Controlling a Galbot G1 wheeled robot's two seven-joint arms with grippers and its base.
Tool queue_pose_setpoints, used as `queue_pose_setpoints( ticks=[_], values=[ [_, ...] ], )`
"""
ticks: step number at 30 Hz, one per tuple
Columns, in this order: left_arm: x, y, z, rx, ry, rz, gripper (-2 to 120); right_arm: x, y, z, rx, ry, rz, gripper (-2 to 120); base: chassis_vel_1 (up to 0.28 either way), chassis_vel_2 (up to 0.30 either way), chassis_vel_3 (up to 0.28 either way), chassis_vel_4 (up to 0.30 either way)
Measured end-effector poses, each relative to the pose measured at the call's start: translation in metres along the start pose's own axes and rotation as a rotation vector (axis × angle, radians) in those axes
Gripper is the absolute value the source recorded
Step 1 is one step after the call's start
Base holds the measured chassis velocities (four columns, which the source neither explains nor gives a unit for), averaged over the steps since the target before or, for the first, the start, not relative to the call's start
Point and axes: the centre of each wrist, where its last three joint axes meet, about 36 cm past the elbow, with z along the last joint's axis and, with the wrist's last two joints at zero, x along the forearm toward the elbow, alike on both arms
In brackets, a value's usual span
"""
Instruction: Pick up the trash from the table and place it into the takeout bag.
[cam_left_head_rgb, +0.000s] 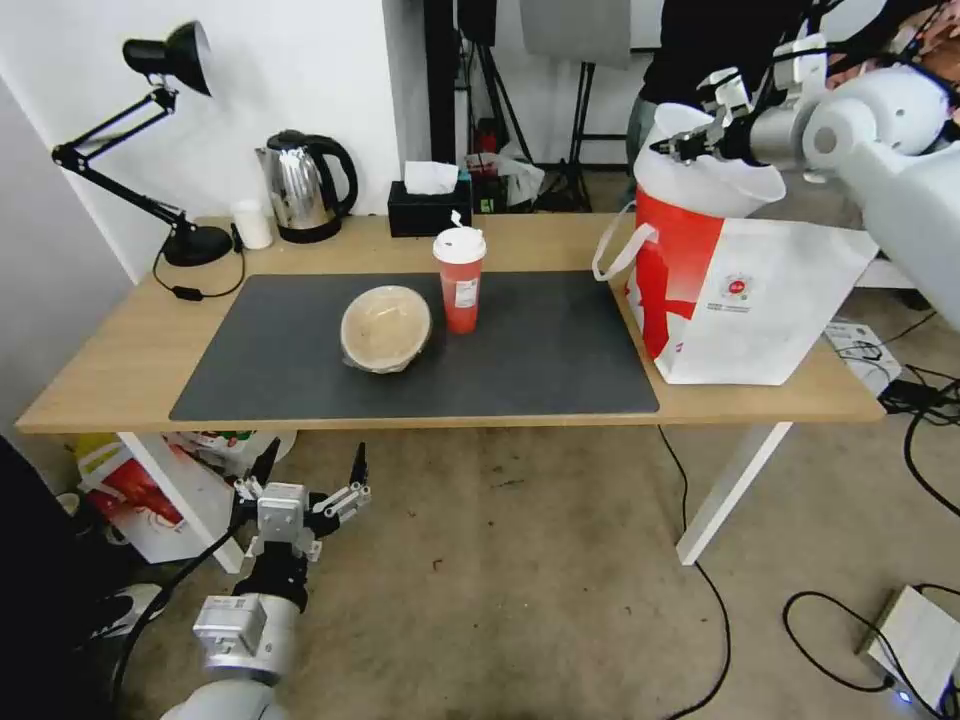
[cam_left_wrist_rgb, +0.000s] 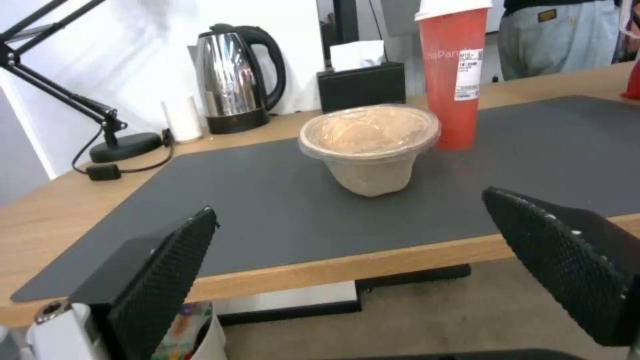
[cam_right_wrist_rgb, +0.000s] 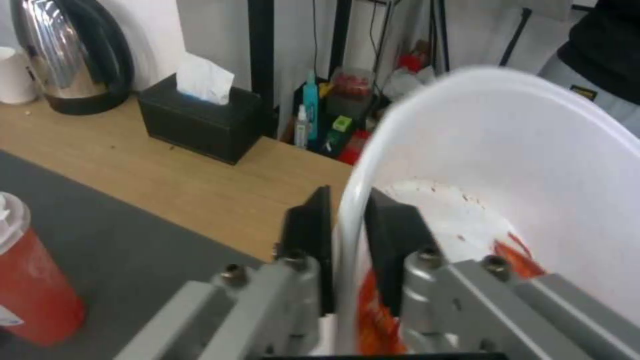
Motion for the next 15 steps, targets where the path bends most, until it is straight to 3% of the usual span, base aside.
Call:
queue_pose_setpoints(
  ticks=[15],
  values=[
    [0.000,0.000,0.000,0.000,0.000,0.000,100,0.013,-0.002,-0.012,-0.003,-0.026,0.021,68,0.000,0.000,0.000,0.000]
  ],
)
